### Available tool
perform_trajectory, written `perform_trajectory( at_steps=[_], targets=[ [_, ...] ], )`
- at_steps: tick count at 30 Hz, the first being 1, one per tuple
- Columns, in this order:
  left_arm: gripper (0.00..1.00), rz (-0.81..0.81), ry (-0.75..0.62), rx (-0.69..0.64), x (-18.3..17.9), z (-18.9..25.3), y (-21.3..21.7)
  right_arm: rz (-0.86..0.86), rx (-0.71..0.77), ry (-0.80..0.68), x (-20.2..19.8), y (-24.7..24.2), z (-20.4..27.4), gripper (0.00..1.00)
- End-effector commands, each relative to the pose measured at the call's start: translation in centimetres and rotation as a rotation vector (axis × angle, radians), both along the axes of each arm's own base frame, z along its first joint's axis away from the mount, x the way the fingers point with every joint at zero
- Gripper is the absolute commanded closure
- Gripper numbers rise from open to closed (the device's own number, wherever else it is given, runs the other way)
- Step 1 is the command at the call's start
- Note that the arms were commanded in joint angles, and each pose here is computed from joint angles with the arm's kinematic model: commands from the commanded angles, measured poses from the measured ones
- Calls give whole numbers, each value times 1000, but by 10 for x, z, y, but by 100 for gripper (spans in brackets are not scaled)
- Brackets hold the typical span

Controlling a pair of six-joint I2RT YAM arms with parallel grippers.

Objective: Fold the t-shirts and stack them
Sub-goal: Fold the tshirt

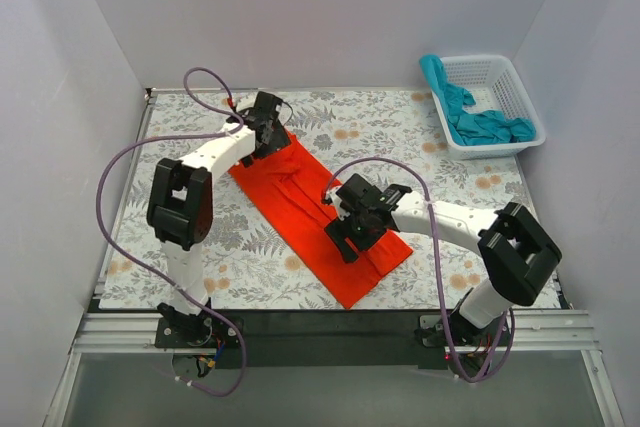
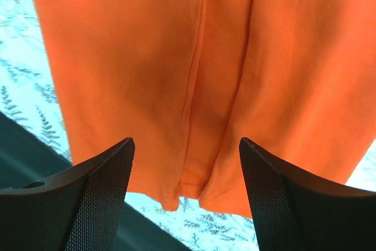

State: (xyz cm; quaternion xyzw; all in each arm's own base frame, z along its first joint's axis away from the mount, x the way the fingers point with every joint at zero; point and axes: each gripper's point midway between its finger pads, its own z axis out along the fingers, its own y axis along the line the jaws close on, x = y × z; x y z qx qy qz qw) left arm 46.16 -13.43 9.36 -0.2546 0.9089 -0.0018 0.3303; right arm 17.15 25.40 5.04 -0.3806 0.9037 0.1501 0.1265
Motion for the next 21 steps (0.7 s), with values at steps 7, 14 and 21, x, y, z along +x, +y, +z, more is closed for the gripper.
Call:
perform_trajectory(
  at_steps=[7, 14, 21],
  targets=[
    [22, 5, 129, 65, 1, -63, -4, 5, -38, 33, -11, -9, -32, 21],
    [26, -75, 207, 108, 10, -109, -29, -42, -4, 143, -45, 9, -39, 21],
    [24, -242, 168, 128, 48, -127, -81, -96, 38, 209, -57, 39, -43, 22]
  ],
)
